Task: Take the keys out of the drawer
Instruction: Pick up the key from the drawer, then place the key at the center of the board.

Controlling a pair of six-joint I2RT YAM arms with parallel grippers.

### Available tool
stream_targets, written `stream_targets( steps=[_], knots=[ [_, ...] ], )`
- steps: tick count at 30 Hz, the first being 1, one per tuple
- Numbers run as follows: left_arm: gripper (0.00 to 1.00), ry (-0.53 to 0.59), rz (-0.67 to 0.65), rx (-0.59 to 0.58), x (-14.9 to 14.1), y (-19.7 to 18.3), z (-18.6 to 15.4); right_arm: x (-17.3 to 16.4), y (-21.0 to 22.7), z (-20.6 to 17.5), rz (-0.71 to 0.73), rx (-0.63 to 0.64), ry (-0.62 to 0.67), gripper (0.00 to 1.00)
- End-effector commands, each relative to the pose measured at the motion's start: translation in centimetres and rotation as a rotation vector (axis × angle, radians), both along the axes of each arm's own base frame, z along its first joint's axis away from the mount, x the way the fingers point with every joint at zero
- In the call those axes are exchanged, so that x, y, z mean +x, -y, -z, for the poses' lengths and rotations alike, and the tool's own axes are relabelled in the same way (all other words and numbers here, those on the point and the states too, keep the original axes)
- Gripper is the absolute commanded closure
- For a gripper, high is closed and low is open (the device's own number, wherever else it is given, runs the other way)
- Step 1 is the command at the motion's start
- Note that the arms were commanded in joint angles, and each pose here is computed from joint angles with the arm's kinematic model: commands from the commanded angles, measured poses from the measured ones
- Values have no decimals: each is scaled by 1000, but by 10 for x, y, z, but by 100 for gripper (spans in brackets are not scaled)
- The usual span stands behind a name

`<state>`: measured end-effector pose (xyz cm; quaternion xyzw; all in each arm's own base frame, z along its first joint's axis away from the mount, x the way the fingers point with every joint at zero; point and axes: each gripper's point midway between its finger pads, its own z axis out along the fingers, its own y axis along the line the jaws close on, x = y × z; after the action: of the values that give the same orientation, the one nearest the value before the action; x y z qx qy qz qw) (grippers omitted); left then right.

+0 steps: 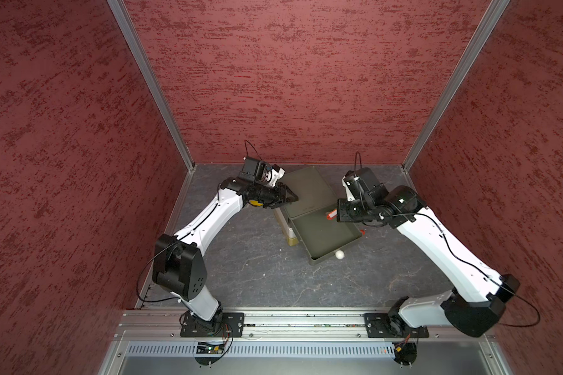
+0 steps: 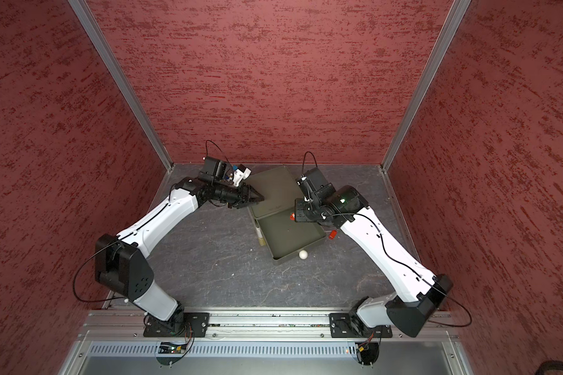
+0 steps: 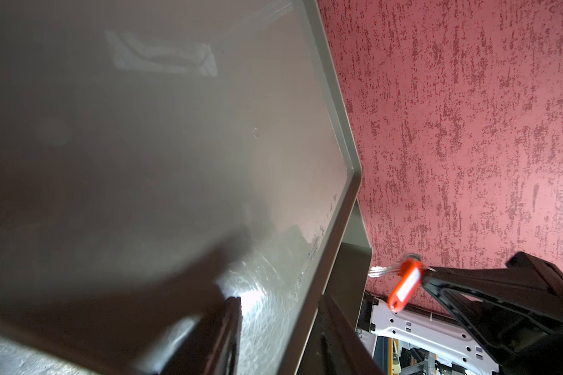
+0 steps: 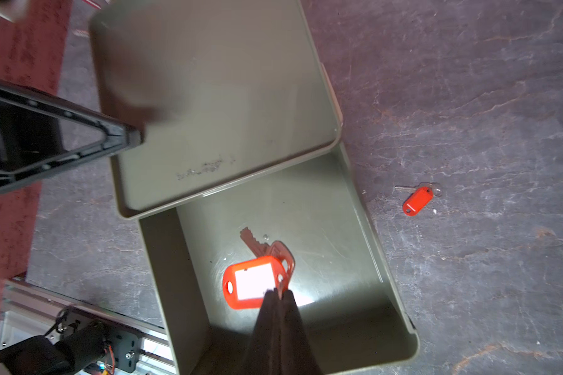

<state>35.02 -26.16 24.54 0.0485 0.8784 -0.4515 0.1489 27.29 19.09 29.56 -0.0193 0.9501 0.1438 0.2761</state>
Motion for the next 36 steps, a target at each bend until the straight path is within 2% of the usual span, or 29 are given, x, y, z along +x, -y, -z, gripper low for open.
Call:
stream_targets(
  steps=[1, 10, 17, 25, 36],
  knots=[
    [59, 93, -18, -53, 5, -1, -35, -2, 14, -15, 67, 7, 39, 100],
    [58, 154, -14, -91, 0, 4, -63, -5, 57, -19, 245, 54, 47, 100],
    [58, 167, 12, -82, -12, 10, -69, -9, 94, 11, 381, 95, -28, 100],
    [58, 150, 61, -58, -28, 22, -62, -9, 114, 37, 442, 112, -74, 100],
    [57, 118, 84, -31, -31, 28, -48, -5, 130, 68, 478, 101, -130, 100]
  ],
)
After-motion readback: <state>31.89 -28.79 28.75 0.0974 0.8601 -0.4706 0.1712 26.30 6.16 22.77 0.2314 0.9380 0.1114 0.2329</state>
